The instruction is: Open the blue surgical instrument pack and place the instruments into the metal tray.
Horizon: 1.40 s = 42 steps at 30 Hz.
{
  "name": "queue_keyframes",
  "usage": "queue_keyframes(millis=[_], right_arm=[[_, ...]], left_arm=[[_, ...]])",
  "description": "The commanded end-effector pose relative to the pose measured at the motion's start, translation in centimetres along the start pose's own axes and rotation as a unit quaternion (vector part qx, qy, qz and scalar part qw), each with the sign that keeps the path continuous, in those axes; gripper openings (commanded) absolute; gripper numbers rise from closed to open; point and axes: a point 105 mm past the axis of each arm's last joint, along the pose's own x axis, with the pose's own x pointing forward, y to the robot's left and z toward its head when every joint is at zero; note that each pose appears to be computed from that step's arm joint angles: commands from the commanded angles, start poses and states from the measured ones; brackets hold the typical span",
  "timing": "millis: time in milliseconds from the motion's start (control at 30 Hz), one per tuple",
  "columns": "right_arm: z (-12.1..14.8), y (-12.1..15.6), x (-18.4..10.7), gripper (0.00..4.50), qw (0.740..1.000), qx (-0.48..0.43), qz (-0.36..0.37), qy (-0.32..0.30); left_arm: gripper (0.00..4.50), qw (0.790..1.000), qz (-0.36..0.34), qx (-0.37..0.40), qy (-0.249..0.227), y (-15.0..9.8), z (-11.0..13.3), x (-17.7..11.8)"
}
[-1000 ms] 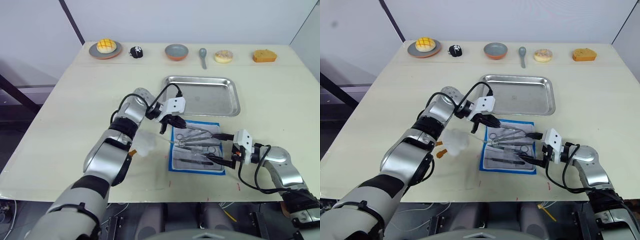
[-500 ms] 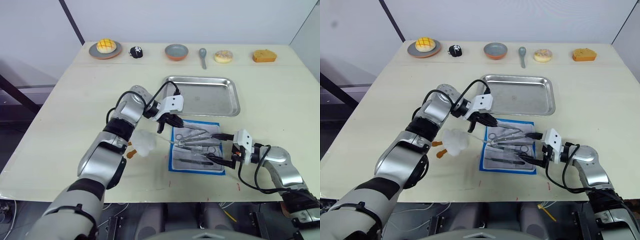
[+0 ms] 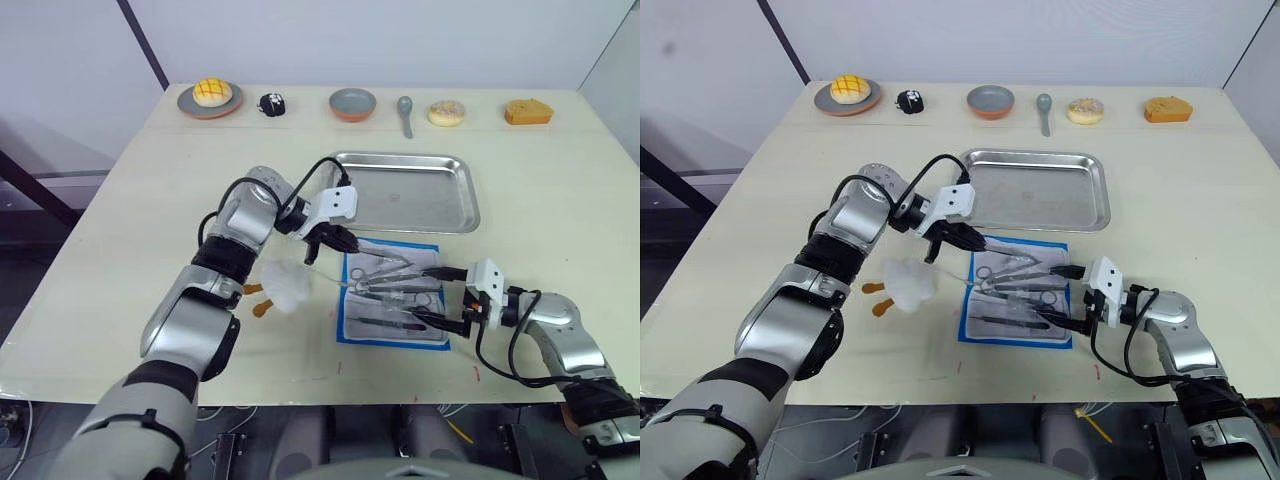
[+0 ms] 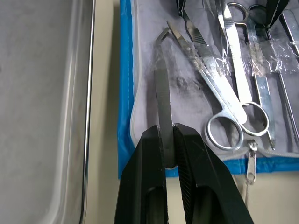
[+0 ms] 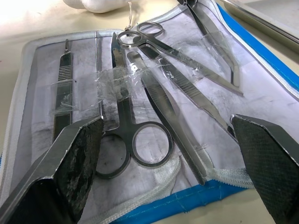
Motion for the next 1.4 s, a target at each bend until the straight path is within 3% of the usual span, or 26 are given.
queue_keyframes(millis=[33, 933, 1400], right_arm=[[-4.5, 2.1, 0.3, 4.50, 0.995, 0.064, 0.028, 0.073], [-4.7, 2.3, 0.3, 4.50, 0.995, 0.067, 0.030, 0.074], [-4.7, 2.4, 0.4, 4.50, 0.995, 0.068, 0.030, 0.073]], left_arm=[[0.06, 1.000, 0.011, 0.024, -0.014, 0.2, 1.3, -1.2], [0.06, 0.999, 0.044, 0.021, 0.011, -0.4, 0.5, -4.5], [0.06, 0.998, 0.044, 0.036, 0.017, -1.0, 1.3, -6.2]])
